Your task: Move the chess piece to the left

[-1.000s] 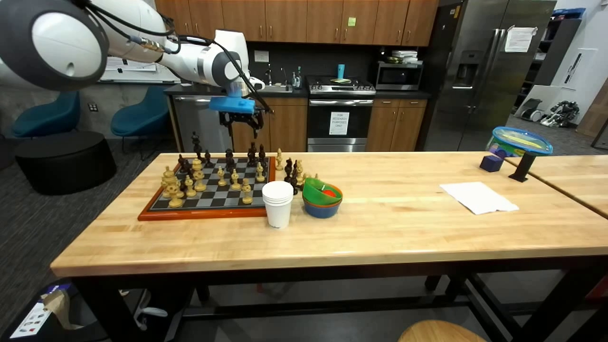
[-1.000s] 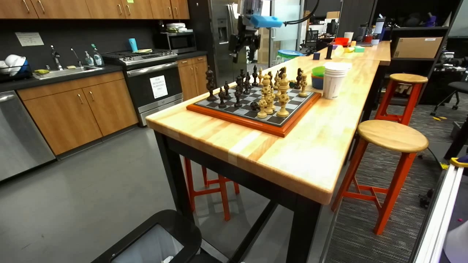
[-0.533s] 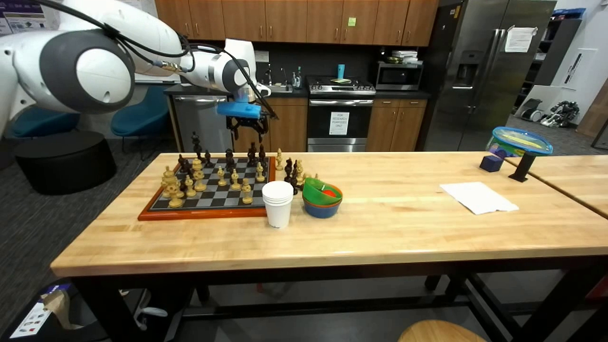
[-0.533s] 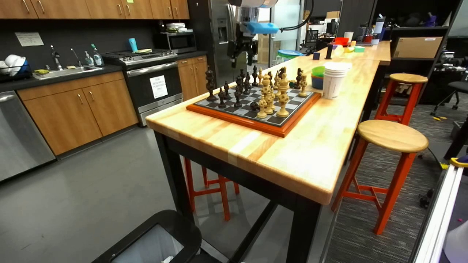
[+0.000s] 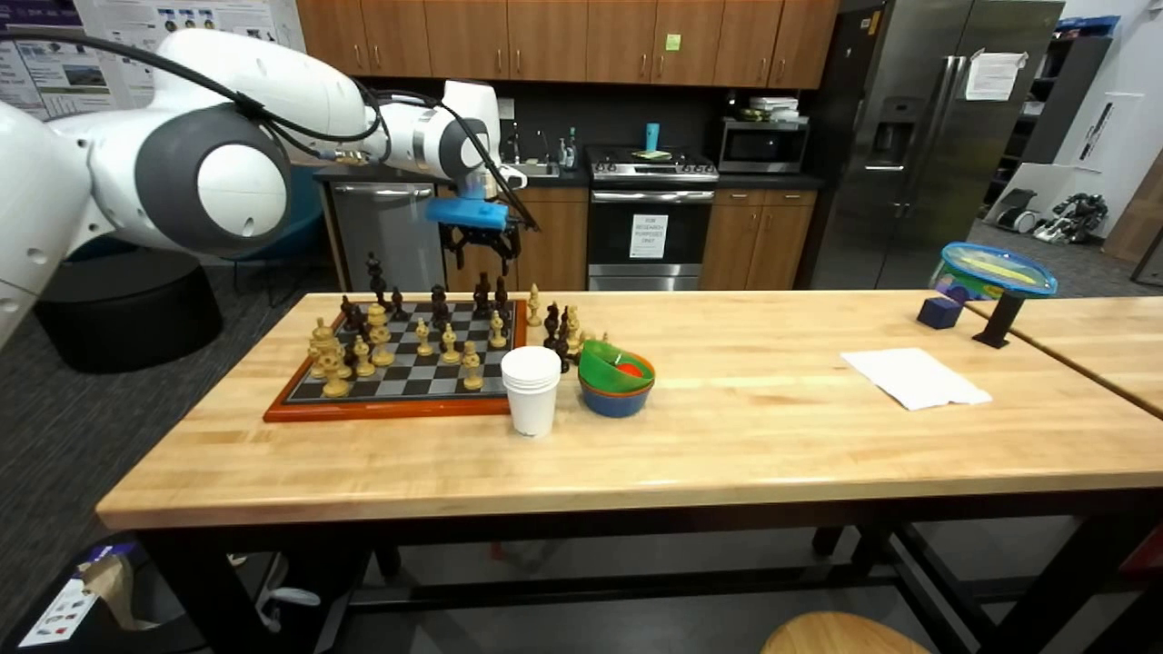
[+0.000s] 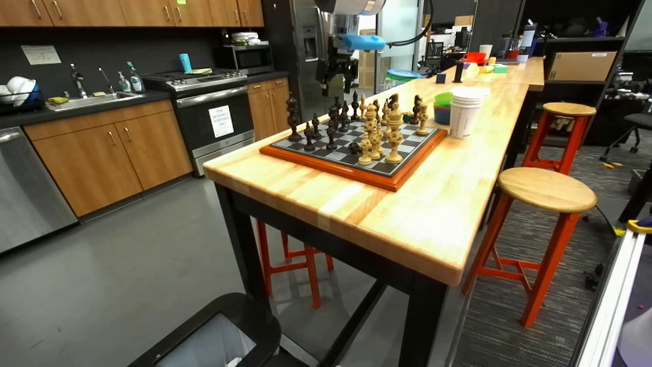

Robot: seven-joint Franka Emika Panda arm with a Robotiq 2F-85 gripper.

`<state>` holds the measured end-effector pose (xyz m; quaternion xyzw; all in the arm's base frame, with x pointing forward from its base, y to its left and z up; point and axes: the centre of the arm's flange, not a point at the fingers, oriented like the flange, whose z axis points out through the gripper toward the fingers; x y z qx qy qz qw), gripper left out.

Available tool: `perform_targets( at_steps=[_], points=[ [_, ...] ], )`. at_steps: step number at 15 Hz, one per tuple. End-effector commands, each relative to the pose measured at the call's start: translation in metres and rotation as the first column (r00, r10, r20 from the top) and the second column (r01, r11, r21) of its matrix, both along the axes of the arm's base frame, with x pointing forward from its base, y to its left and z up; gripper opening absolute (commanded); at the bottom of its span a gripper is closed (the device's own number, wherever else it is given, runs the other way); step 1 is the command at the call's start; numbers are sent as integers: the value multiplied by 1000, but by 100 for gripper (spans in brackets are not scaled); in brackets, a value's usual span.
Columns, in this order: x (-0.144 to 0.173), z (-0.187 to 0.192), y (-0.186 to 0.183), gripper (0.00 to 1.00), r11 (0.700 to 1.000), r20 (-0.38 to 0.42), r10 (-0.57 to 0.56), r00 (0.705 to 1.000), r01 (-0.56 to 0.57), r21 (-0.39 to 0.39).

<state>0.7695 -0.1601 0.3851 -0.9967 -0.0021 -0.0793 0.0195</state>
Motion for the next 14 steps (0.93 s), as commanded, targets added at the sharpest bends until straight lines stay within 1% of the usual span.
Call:
perform_targets(
  at_steps=[1,4,5,9,10,11,13,14],
  points=[
    [24,2,-5,74,1000,-6,-7,1000,7,24],
    [26,-1,-6,54,1000,-5,-4,1000,4,26],
    [27,-2,-6,45,1000,-4,-6,1000,7,27],
    [27,-10,-9,15,1000,-10,-12,1000,13,27],
    [26,-11,-10,6,1000,-10,-14,1000,14,26],
    [26,-11,-10,1,1000,-7,-14,1000,15,23],
    [25,-8,-11,4,1000,1,-17,1000,17,20],
    [25,-8,-11,4,1000,1,-17,1000,17,19]
  ],
)
